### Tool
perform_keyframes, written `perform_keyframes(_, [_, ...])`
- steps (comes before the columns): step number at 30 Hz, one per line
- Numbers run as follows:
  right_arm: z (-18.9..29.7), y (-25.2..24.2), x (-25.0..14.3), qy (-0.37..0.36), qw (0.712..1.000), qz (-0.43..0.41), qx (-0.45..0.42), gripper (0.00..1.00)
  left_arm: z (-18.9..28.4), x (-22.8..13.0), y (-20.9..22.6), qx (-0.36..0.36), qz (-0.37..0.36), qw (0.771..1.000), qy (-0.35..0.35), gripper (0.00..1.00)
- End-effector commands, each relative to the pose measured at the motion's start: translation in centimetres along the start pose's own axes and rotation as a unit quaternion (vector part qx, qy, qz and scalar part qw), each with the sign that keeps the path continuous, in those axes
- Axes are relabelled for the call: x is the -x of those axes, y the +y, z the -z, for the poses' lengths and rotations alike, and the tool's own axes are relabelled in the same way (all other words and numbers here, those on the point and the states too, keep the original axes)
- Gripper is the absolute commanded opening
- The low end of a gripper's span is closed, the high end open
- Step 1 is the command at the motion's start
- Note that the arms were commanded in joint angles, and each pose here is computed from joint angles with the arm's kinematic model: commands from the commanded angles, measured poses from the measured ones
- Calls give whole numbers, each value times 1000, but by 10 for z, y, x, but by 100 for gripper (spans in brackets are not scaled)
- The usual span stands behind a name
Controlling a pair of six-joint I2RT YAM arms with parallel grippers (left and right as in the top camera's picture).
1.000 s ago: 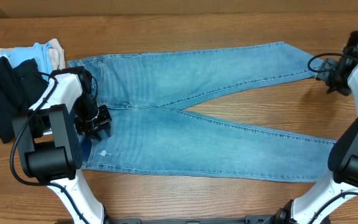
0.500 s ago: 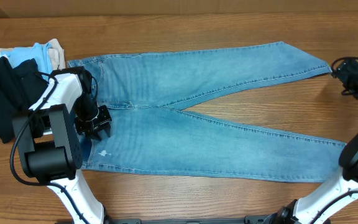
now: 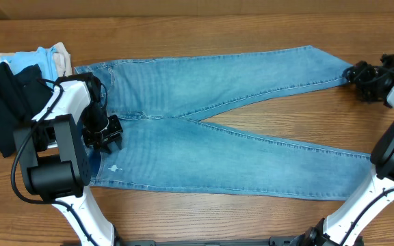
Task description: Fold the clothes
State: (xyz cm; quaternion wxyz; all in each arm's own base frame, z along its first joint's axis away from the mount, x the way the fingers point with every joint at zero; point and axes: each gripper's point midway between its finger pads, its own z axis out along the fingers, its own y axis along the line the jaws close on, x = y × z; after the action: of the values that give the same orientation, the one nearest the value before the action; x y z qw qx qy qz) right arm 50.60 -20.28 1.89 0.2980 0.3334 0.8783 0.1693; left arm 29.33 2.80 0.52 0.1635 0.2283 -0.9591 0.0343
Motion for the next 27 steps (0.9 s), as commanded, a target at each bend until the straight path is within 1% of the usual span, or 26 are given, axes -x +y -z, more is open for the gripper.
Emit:
perform_keyframes(1, [-21, -5, -5, 0, 999, -38, 2, 69, 6, 4, -6, -7, -18, 1000, -14, 34])
perform_keyframes(2, [-22, -4, -1, -10, 999, -40, 2, 66, 6, 4, -6, -7, -18, 1000, -14, 34])
perform_keyframes(4, [-22, -3, 11, -35, 999, -32, 1, 55, 6, 4, -6, -6, -18, 1000, -13, 34])
perform_keyframes(8, [-9, 11, 37, -77, 997, -13, 19, 11, 6, 4, -6, -6, -18, 1000, -13, 34])
perform_keyframes(9, [-4, 16, 43, -84, 996, -10, 22, 4, 6, 4, -6, -6, -18, 1000, -13, 34])
perform_keyframes(11, [12, 35, 58, -100, 994, 9, 44, 4, 6, 4, -6, -6, -18, 1000, -13, 34])
perform_keyframes(14, [51, 69, 86, -137, 987, 33, 79, 4, 6, 4, -6, -6, -18, 1000, -13, 34])
perform_keyframes(17, [103, 100, 111, -188, 976, 65, 92, 4, 6, 4, -6, -6, -22, 1000, -13, 34])
perform_keyframes(18, [119, 104, 117, -202, 974, 66, 83, 4, 6, 4, -6, -6, -23, 1000, -13, 34])
perform_keyframes(20, [149, 100, 122, -224, 971, 78, 40, 4, 6, 4, -6, -6, -24, 1000, -13, 34])
perform_keyframes(23, [167, 78, 113, -215, 971, 95, -46, 4, 6, 4, -6, -6, -24, 1000, -13, 34])
perform_keyframes(24, [165, 65, 106, -199, 973, 84, -76, 7, 6, 4, -6, -6, -24, 1000, -13, 34])
perform_keyframes(26, [158, 36, 80, -149, 978, 62, -135, 36, 6, 4, -6, -6, -24, 1000, -13, 34])
perform_keyframes(27, [155, 24, 67, -123, 978, 53, -160, 41, 6, 4, -6, -6, -24, 1000, -13, 34])
